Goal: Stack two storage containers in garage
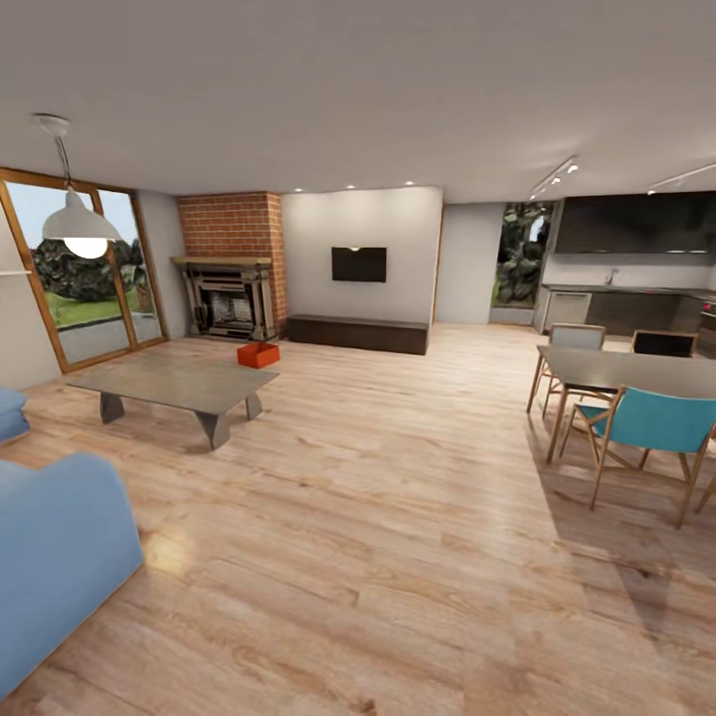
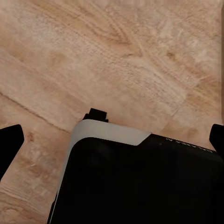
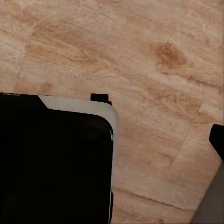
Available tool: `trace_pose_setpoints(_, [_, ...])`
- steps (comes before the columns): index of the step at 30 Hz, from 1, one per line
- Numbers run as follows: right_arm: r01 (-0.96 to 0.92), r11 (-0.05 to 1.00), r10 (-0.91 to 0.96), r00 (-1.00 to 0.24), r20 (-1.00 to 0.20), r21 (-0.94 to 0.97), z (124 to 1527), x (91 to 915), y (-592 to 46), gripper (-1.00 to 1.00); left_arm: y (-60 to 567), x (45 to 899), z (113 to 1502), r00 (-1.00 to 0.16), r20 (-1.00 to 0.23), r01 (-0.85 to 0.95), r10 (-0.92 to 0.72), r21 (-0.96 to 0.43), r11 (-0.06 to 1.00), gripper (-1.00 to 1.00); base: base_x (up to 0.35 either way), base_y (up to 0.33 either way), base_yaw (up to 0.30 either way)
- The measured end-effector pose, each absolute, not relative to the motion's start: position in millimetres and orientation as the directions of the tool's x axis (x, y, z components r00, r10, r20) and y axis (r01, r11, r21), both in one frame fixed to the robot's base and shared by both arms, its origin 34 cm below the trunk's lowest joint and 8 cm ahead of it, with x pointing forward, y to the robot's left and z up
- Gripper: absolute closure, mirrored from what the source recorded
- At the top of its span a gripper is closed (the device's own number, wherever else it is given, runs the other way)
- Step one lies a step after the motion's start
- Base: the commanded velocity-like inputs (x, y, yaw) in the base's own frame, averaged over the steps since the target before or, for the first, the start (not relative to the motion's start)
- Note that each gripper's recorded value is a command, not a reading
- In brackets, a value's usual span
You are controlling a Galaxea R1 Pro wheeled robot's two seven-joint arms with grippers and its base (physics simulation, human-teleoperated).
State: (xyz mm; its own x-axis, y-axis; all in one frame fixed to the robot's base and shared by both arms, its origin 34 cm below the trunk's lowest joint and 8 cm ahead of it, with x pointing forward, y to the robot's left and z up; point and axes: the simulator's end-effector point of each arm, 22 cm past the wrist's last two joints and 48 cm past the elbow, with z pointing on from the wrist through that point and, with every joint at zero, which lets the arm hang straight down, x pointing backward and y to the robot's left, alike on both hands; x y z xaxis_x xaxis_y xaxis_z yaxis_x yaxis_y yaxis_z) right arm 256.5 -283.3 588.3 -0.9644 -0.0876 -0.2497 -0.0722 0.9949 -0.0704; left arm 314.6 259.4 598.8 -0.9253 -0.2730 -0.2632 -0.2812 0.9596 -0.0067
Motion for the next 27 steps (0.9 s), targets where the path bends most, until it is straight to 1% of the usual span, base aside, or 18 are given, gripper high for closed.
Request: trace_pose_setpoints(27, [-0.072,0.995,-0.088,-0.964,-0.25,-0.07,588.3,256.5,-283.3,-1.0,259.4,314.6,598.8,-0.925,-0.263,-0.281,-0.273,-0.007,0.96,-1.0,0.334,0.0,0.0])
